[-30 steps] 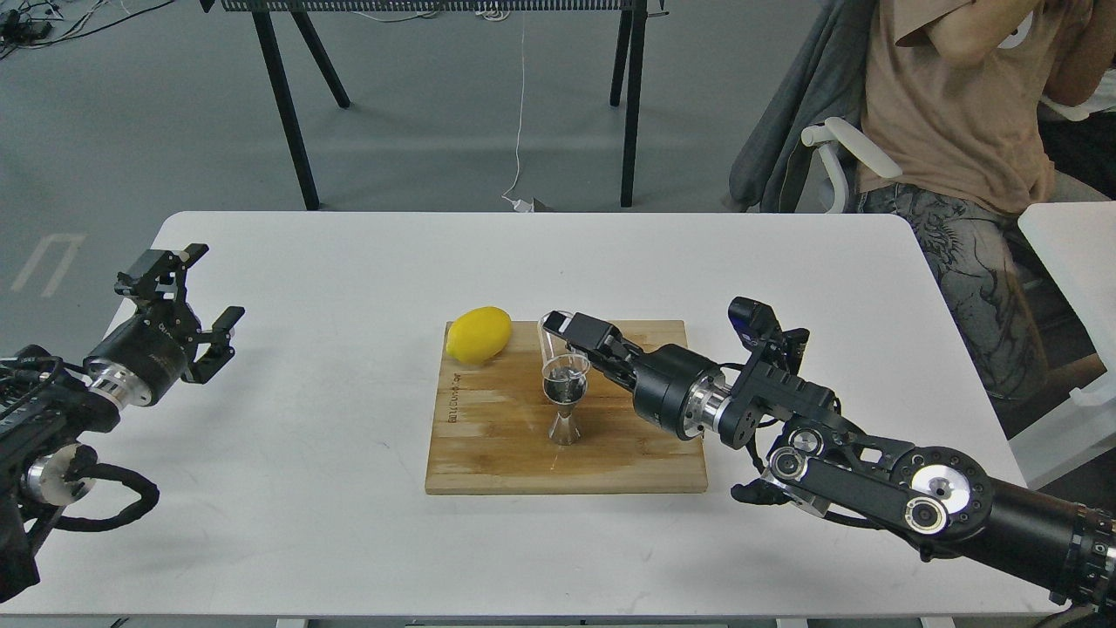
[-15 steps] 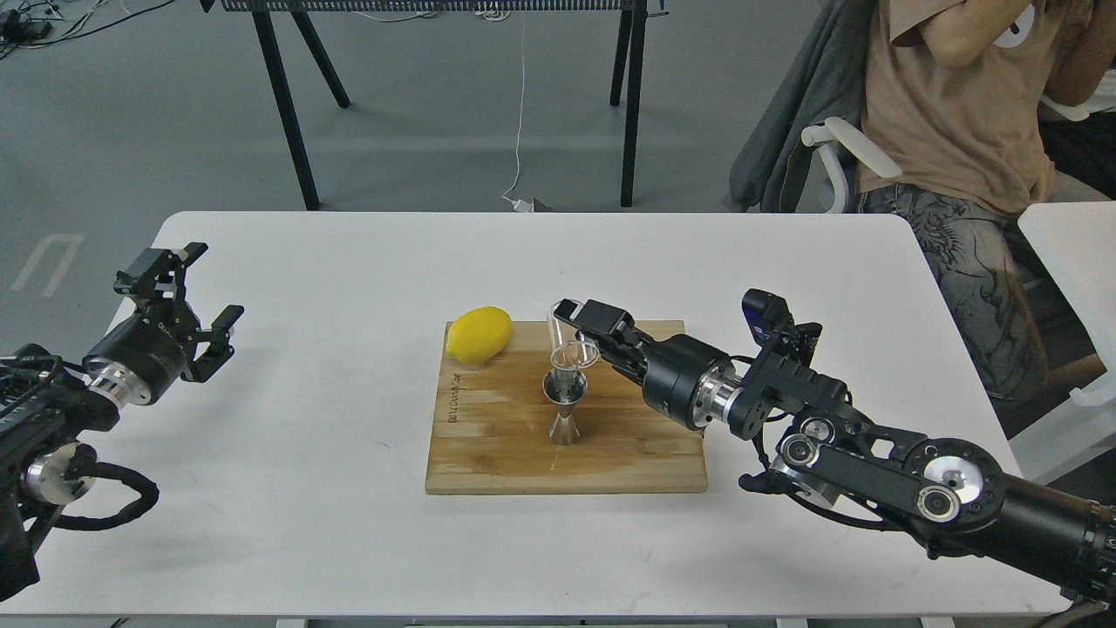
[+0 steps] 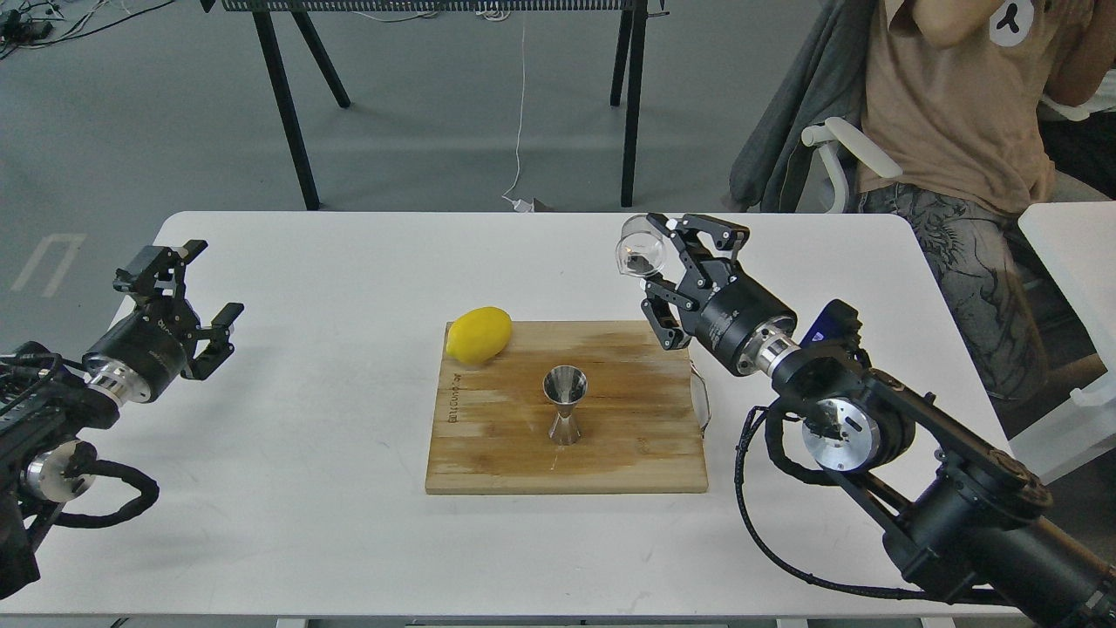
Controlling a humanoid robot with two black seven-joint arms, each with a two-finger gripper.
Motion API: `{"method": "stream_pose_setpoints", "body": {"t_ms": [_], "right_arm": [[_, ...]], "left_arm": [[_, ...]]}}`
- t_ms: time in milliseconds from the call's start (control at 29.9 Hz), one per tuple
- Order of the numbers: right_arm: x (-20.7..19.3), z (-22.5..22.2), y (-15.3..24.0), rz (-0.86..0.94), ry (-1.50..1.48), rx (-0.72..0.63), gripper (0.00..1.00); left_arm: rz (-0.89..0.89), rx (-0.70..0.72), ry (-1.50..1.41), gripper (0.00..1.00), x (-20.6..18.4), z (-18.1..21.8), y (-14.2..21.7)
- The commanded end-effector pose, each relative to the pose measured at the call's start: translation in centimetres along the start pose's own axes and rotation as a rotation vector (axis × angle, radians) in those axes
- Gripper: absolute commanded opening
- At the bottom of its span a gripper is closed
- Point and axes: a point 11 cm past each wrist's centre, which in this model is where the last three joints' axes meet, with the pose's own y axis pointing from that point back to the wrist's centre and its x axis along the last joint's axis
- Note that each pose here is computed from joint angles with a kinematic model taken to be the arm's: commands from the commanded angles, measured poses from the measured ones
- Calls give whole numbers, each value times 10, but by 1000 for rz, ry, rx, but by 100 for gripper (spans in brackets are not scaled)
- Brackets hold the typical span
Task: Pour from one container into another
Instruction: 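Carry the clear cup back toward its starting spot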
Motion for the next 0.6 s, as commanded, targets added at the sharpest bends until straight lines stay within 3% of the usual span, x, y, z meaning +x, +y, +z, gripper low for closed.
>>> {"method": "stream_pose_setpoints", "body": {"t_ms": [0, 234, 568], "right_arm": [[29, -12, 12, 90, -328, 98, 38], [94, -20, 53, 253, -694, 248, 38], [159, 14, 91, 457, -989, 324, 38]], "left_arm": [[0, 1, 3, 99, 0, -1, 0], [0, 2, 4, 99, -1, -2, 0], [-10, 5, 13, 99, -7, -6, -2]]}}
